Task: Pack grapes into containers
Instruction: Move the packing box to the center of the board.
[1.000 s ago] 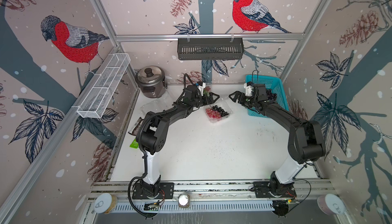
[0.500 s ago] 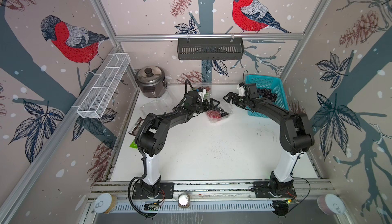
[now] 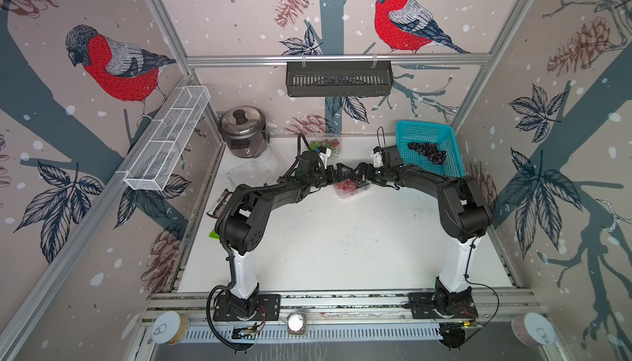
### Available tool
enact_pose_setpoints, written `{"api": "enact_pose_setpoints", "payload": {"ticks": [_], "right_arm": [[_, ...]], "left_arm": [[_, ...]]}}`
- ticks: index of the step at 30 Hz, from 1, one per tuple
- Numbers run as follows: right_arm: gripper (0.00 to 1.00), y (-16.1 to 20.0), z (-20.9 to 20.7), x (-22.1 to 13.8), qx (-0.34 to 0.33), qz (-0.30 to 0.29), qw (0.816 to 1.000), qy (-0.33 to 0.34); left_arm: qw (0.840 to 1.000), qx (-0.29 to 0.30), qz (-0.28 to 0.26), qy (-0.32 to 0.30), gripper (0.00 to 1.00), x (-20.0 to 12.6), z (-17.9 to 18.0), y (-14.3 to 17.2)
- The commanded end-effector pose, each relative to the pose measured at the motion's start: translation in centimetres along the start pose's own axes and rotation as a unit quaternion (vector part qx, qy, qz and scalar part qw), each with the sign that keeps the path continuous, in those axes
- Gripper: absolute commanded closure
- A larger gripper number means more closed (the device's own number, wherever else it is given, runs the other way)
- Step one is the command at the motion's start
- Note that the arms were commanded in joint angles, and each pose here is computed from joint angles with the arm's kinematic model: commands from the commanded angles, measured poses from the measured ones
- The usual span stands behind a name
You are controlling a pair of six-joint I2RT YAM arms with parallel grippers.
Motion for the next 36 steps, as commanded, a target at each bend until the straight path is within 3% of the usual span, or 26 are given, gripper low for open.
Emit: {"api": "enact_pose_setpoints", "payload": {"ticks": [1,12,18,23,36], "right_arm": [[0.06,0.8,0.6,0.3,-0.002,0.003,1.000,-0.018],[0.12,3.7,3.7,1.4,0.040,0.012,0.997,-0.072],[0.11,3.7,4.8,1.1,0.054,0.008,0.994,-0.097],[0.10,3.5,4.7,0.1,0.055,0.004,0.993,-0.106],[0.13,5.3,2.7,-4.3,0.060,-0.028,0.987,-0.144]], "left_arm": [[0.999,0.018,-0.023,0.013,0.03,-0.4,-1.0,-1.2],[0.998,-0.023,-0.056,0.012,0.03,-2.7,-0.8,-3.0],[0.997,-0.059,-0.056,0.011,0.03,-3.0,-0.1,-2.0],[0.996,-0.079,-0.040,0.010,0.03,-2.5,0.3,0.0],[0.996,-0.082,-0.035,0.005,0.03,-2.4,0.4,0.6]]}}
Point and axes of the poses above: each gripper's point midway between its finger pads, its own x axis out along the fingers, its own z axis along the line the jaws close on, y = z × x, the point moved 6 cm from there along -x, back along the fingers, and after that the axes turned 11 degrees about x, right-handed, at the moved point
